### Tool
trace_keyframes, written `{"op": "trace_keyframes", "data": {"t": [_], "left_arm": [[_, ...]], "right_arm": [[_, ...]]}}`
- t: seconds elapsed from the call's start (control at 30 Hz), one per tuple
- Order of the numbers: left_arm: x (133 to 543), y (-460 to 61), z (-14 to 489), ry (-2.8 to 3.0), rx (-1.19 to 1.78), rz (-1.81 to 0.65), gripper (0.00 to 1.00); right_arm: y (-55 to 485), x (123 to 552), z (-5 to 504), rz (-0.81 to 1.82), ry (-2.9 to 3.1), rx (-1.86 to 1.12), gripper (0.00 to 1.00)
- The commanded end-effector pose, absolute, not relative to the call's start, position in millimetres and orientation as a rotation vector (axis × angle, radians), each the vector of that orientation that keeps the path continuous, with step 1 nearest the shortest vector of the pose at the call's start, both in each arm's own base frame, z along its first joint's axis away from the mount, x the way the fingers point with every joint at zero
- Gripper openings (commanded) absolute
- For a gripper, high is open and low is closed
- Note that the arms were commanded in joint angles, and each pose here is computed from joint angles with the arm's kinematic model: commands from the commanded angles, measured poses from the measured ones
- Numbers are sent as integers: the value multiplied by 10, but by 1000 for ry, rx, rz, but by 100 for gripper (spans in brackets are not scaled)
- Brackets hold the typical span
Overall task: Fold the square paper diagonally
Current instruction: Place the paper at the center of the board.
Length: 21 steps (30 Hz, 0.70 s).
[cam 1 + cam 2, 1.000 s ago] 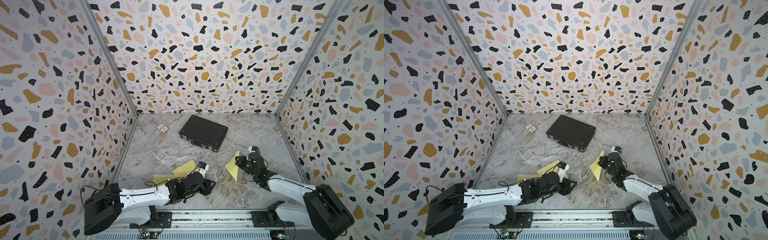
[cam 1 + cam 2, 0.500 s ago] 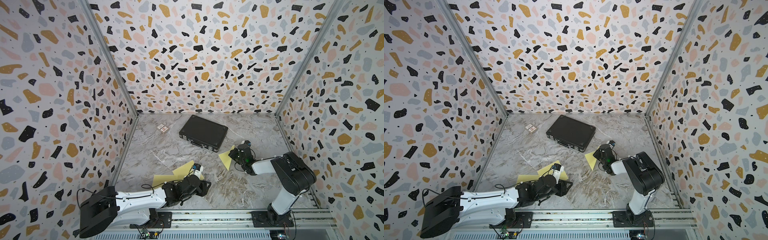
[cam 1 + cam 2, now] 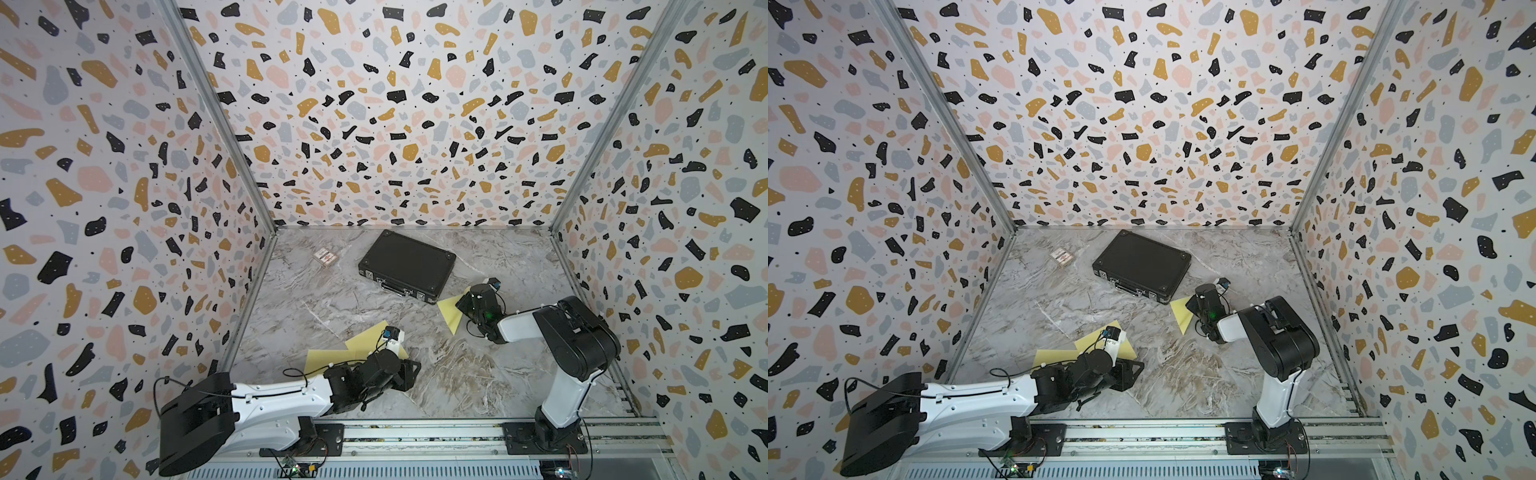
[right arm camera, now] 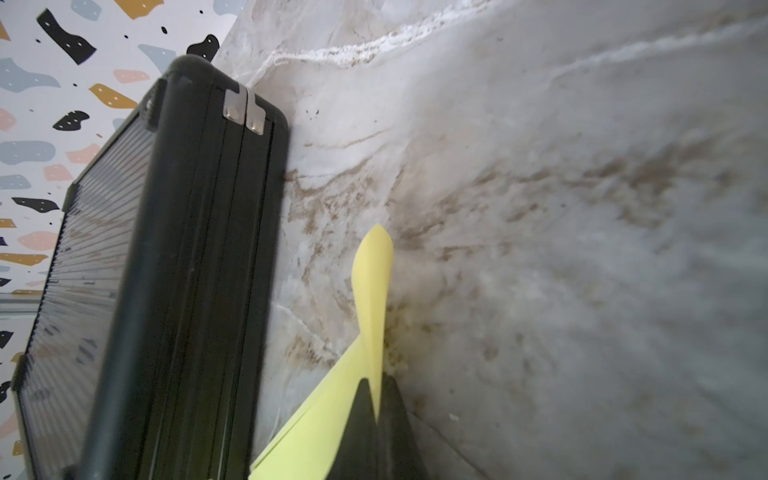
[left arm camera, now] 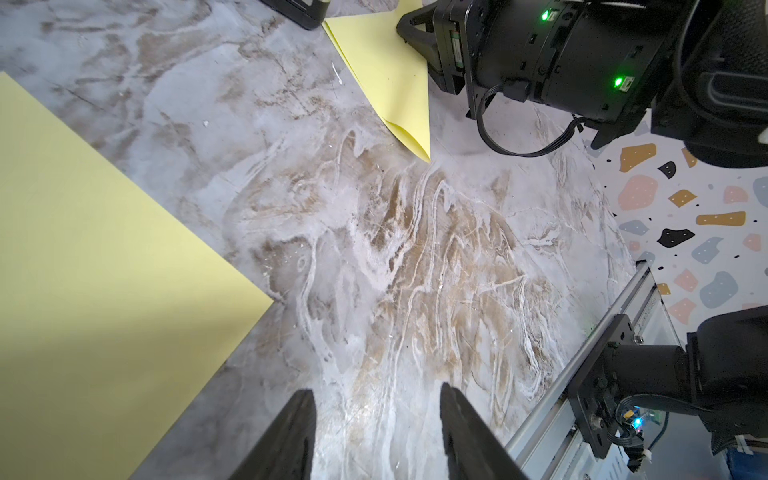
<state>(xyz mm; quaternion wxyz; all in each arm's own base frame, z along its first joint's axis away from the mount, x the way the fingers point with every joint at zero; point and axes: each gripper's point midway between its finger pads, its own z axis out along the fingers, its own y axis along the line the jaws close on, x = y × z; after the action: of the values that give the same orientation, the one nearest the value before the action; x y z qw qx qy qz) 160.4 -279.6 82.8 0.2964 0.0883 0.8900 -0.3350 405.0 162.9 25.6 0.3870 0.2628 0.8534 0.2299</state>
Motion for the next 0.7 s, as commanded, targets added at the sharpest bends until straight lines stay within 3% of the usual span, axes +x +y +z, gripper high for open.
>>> {"op": "trace_keyframes", "data": {"t": [0.0,0.17,0.33,0.67], "left_arm": [[1653,-2757,857,2356,192,-879,52],[1637,-2756,851,2366,183,-887,52],[1621,-2715,819,2380,169,-880,52],[1641,-2546,872,2371,142,-816,52]], "right_arm": [[1629,4126,258,571,2162,702,3],[1735,4149,296,584,2152,677,3],[1789,4152,359,586,2150,658,9],[1791,4084,484,533,2195,574,48]]}}
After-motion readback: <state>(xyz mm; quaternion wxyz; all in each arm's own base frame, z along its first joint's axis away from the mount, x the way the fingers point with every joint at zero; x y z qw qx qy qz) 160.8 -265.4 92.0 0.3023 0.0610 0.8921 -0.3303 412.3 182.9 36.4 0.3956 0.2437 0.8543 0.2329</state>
